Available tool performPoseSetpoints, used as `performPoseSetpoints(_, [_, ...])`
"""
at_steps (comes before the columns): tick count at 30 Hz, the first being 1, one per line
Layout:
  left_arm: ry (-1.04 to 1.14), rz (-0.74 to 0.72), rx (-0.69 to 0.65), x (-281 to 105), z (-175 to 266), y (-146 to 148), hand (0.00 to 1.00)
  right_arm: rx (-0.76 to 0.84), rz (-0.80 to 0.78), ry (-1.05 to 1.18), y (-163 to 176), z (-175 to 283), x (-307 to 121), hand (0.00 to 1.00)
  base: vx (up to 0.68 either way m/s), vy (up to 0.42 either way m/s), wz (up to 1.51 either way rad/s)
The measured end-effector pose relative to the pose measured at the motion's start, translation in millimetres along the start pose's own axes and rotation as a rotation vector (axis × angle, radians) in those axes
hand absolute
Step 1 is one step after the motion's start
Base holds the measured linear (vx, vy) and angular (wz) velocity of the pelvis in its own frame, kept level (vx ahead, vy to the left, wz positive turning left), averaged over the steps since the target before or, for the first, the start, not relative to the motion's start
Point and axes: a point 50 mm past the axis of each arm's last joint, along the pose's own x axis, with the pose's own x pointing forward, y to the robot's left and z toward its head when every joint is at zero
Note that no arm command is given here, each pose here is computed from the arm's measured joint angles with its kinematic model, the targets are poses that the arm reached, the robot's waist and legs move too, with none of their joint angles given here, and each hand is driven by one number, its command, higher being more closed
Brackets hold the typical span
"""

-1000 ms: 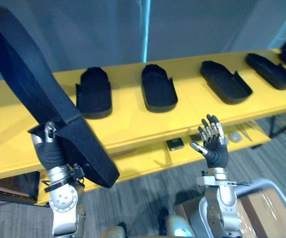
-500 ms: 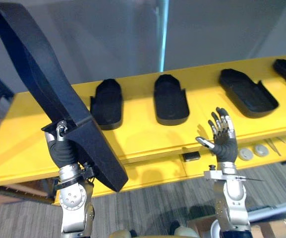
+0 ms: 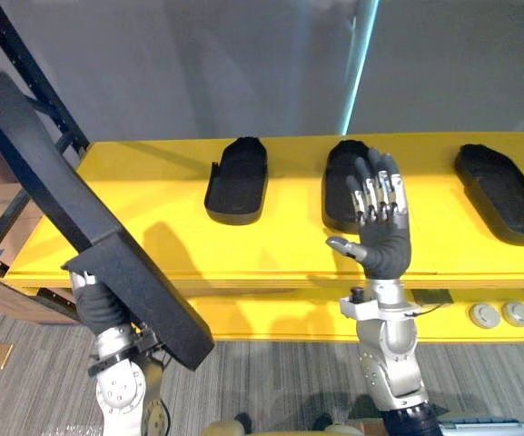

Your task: Walk over and take plastic housings, then place them on the shelf

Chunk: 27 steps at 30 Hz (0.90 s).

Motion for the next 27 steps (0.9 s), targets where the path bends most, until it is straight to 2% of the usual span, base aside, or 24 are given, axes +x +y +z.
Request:
performPoseSetpoints(4, [-0.049,-0.045,-0.011,0,4,-5,1.00,-0.014,0.025,0.050,1,-7,-2,0.00,-0.07,0.037,-0.38])
performPoseSetpoints(7, [-0.047,-0.003,-0.003,-1,0,-2,1.00,-0.024,0.086,0.061,1,-7,-3,0.00,-0.04,0.186,-1.01])
performPoseSetpoints(10, [0.018,0.061,0.004,-3,-16,4,1.00,0.007,0.103,0.079,-4,-9,-4,0.00,0.04,0.474,-1.01])
performPoseSetpoints(14, [0.015,0.031,0.024,6,-21,1,1.00,-0.026,0.077,0.104,-11,-16,-2,0.00,0.07,0.568,-0.07])
performPoseSetpoints(16, [-0.020,-0.044,0.047,23,-22,-5,1.00,-0.077,0.071,0.070,-9,-15,9,0.00,0.00,0.513,0.40])
performPoseSetpoints(19, [-0.060,-0.092,0.085,33,-15,-4,1.00,-0.059,0.060,0.002,-2,-9,20,0.00,-0.05,0.467,0.04])
performPoseSetpoints(22, [-0.128,-0.113,0.091,46,-1,-4,1.00,-0.042,0.059,-0.080,2,8,27,0.00,-0.04,0.177,0.19])
performPoseSetpoints(27, [-0.099,-0.108,0.030,41,-1,-20,1.00,-0.053,0.063,-0.164,2,29,33,0.00,-0.02,0.039,0.26])
